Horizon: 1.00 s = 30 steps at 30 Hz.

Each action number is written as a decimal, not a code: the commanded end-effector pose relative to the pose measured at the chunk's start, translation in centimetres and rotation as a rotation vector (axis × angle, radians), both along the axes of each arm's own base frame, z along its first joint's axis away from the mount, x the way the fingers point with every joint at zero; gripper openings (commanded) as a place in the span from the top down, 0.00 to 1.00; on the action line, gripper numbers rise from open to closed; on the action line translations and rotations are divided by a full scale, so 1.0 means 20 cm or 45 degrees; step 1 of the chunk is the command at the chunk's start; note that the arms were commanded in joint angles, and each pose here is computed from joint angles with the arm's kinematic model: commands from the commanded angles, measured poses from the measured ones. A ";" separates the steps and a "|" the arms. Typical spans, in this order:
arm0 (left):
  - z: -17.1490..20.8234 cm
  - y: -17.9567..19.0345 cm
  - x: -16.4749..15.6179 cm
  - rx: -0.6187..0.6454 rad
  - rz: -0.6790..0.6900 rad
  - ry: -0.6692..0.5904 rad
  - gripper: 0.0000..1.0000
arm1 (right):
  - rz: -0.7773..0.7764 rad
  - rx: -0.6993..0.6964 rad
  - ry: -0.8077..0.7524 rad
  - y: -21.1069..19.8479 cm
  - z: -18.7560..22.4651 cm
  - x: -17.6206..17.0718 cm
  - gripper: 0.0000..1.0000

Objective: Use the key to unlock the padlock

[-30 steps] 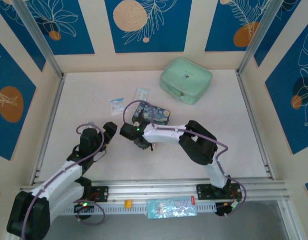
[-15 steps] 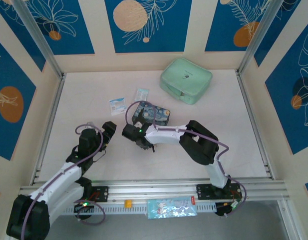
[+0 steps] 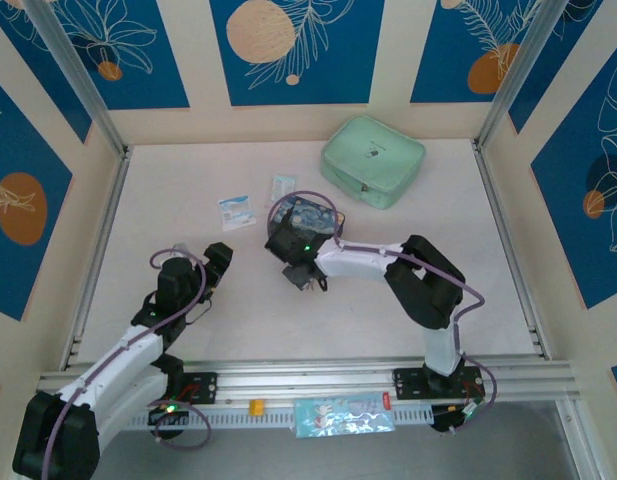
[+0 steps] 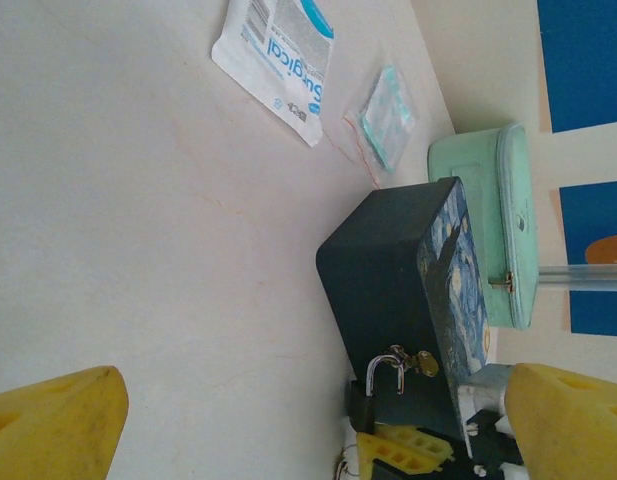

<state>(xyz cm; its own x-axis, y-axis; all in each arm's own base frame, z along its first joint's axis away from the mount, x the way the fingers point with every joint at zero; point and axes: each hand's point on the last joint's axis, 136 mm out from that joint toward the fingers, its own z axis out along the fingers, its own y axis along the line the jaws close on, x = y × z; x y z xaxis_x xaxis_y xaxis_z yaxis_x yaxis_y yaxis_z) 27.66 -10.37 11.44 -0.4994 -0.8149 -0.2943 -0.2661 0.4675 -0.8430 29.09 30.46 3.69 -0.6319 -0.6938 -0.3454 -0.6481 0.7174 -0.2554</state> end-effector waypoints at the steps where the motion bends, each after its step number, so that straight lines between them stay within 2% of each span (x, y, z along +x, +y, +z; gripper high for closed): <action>1: -0.01 0.01 -0.01 -0.010 0.018 0.007 0.04 | 0.168 0.152 0.164 0.10 -0.03 -0.09 1.00; 8: 0.00 -0.01 -0.02 0.008 -0.033 -0.017 0.05 | 0.278 0.323 0.352 0.10 0.01 -0.14 1.00; 15: 0.02 -0.04 0.00 0.026 -0.086 -0.052 0.05 | 0.309 0.352 0.374 0.04 0.02 -0.10 1.00; 21: 0.04 -0.07 0.01 0.013 -0.121 -0.070 0.05 | 0.397 0.312 0.340 0.03 0.04 -0.06 1.00; 30: 0.04 -0.08 0.01 0.008 -0.137 -0.071 0.05 | 0.426 0.325 0.372 0.05 0.04 -0.01 1.00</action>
